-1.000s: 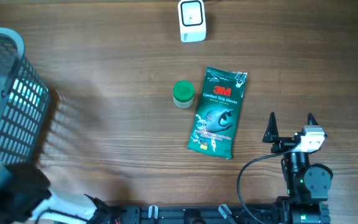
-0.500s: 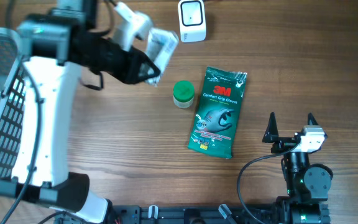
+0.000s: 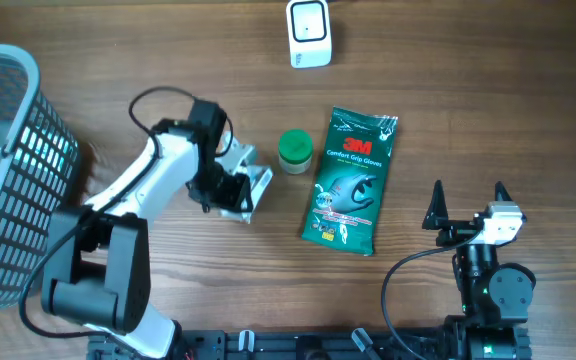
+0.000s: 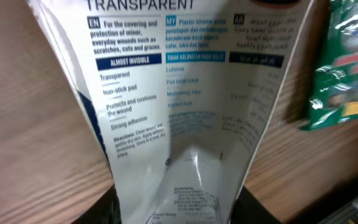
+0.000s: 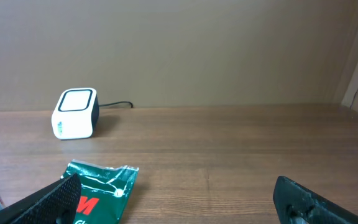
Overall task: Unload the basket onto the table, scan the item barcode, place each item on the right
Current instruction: 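Hold the bandage pack toward the scanner, then place it down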
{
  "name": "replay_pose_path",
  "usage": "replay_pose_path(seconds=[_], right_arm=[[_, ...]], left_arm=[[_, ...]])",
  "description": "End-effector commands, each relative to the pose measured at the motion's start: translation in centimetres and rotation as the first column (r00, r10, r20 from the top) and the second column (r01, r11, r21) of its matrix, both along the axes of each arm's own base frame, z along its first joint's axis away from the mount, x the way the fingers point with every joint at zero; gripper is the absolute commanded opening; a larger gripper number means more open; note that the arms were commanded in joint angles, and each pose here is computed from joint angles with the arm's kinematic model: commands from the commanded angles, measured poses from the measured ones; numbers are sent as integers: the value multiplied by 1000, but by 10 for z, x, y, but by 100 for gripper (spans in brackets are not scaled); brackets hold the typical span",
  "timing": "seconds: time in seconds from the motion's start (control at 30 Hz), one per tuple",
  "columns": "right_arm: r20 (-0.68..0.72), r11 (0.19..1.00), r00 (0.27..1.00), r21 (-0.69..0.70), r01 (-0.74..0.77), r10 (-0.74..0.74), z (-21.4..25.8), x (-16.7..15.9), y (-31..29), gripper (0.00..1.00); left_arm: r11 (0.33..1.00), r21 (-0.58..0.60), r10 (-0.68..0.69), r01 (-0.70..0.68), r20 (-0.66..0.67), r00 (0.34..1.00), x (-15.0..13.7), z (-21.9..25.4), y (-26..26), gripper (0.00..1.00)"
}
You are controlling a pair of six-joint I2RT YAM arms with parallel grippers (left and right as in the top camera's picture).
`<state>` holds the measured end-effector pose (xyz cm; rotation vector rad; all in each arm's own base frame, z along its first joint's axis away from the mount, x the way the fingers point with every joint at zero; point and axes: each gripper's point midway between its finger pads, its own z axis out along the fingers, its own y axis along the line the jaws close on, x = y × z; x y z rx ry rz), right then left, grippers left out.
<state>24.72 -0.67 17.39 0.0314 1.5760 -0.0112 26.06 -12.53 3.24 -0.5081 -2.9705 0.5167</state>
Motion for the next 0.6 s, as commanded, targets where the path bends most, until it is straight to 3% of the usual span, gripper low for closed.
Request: replay_pose_path(seconds=[0.0,0.03,0.1,0.13,0.23,0.33,0.4,0.47,0.5,0.57], right_arm=[[10,1000,1000,-12,-13,13,2,0,3,100],[10,1000,1000,-13,-13,13,2,0,3,100],[10,1000,1000,-13,-13,13,2,0,3,100],[9,1000,1000,-12,-13,13,2,0,3,100],[10,1000,1000,-13,-13,13,2,0,3,100],[10,1000,1000,-13,-13,13,2,0,3,100],[10,1000,1000,-13,-13,13,2,0,3,100],[10,1000,1000,-12,-13,13,2,0,3,100],[9,1000,1000,-12,-13,13,2,0,3,100],[10,1000,1000,-13,-13,13,2,0,3,100]], left_arm=[[999,-4,41,-41,-25,999,-5,-2,-1,50],[999,-4,54,-54,-26,998,-4,1,-1,61],[998,-2,69,-69,-26,997,2,14,-3,93],[998,-4,69,-69,-19,997,7,25,-4,100],[997,-42,71,-67,99,993,37,93,-11,100],[991,-122,95,-55,357,929,71,197,-18,100],[964,-100,259,-245,533,806,96,259,12,100],[858,-88,438,-506,640,632,109,293,63,100],[681,-126,592,-721,675,441,107,310,115,100],[458,-202,736,-866,632,242,97,316,166,100]])
